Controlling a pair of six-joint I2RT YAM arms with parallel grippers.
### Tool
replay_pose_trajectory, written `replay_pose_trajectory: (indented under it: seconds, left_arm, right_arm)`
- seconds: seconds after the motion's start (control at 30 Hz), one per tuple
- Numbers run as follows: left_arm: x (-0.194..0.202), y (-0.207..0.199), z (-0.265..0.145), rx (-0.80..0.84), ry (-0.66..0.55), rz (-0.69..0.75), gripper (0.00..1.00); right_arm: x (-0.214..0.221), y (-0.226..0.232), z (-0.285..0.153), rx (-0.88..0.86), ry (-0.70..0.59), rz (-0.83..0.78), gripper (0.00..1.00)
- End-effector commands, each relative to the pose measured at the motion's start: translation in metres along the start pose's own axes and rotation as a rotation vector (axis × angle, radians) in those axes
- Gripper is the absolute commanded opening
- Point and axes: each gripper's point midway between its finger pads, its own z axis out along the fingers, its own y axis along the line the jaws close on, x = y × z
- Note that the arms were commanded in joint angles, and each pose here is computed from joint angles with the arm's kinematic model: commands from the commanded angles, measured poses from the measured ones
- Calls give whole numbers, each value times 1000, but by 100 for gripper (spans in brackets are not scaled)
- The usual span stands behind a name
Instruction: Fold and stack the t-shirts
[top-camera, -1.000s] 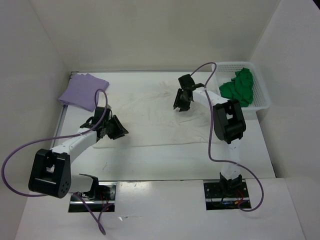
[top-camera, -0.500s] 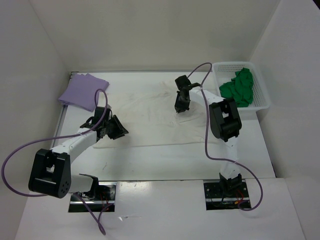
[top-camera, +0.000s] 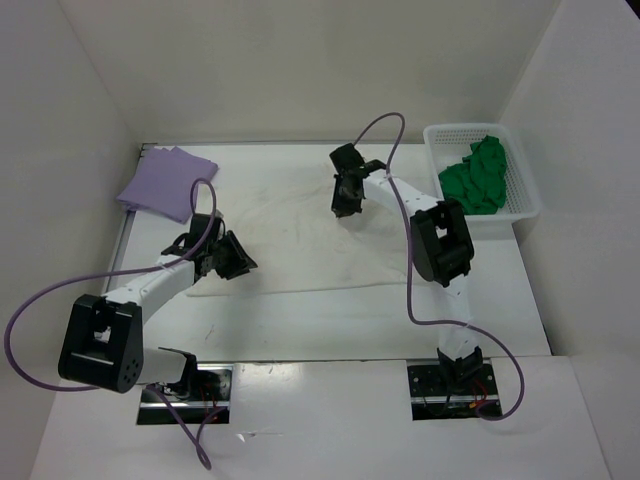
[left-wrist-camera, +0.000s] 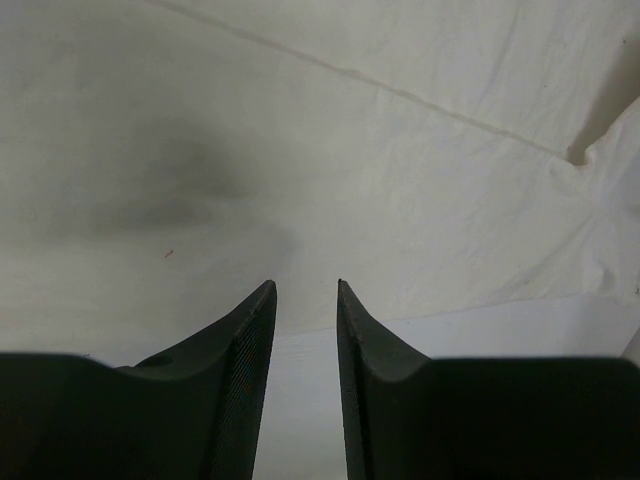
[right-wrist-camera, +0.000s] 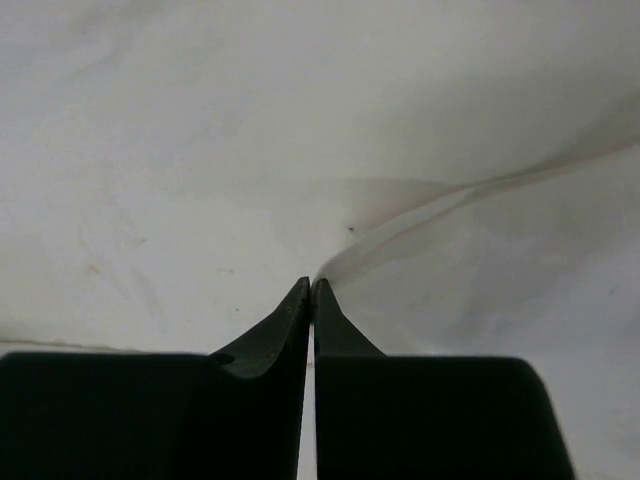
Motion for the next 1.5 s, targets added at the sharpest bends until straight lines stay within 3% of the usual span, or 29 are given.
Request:
replay_pose_trajectory:
  seconds: [0.0, 0.13, 0.37, 0.53, 0.57, 0.7, 0.77, 0.9, 1.03, 1.37, 1.47]
  left_arm:
    - [-13, -12, 0, 43, -34, 39, 38]
    - [-12, -10, 2, 36, -27, 36, 38]
    - [-22, -18, -3, 39, -45, 67, 38]
    - [-28, -22, -9, 34, -73, 97, 38]
    - [-28, -22, -9, 34, -73, 97, 38]
    - [-19, -17, -2, 31, -36, 82, 38]
    - [-18, -15, 3, 22, -26, 79, 38]
    - [-21, -16, 8, 25, -31, 91, 39]
    - [-20, -6, 18, -11, -19, 93, 39]
    - [-14, 5, 19, -36, -13, 63, 39]
    - [-11, 8, 20, -42, -6, 62, 39]
  right_arm:
    - [4, 7, 10, 15, 8, -38, 5]
    - [-1, 13, 9, -2, 1, -36, 39]
    - [-25, 17, -35, -28, -105, -26, 44]
    - [-12, 4, -62, -63, -136, 17, 46]
    - [-6, 4, -62, -82, -129, 16, 31]
    - [5, -33, -39, -13, -80, 56, 5]
    - [-13, -49, -36, 10, -114, 84, 5]
    - [-63, -89, -32, 78, -209, 141, 37]
    - [-88, -117, -19, 145, -239, 190, 49]
    - [-88, -123, 16, 169, -185, 175, 49]
    - [-85, -124, 21, 175, -174, 174, 38]
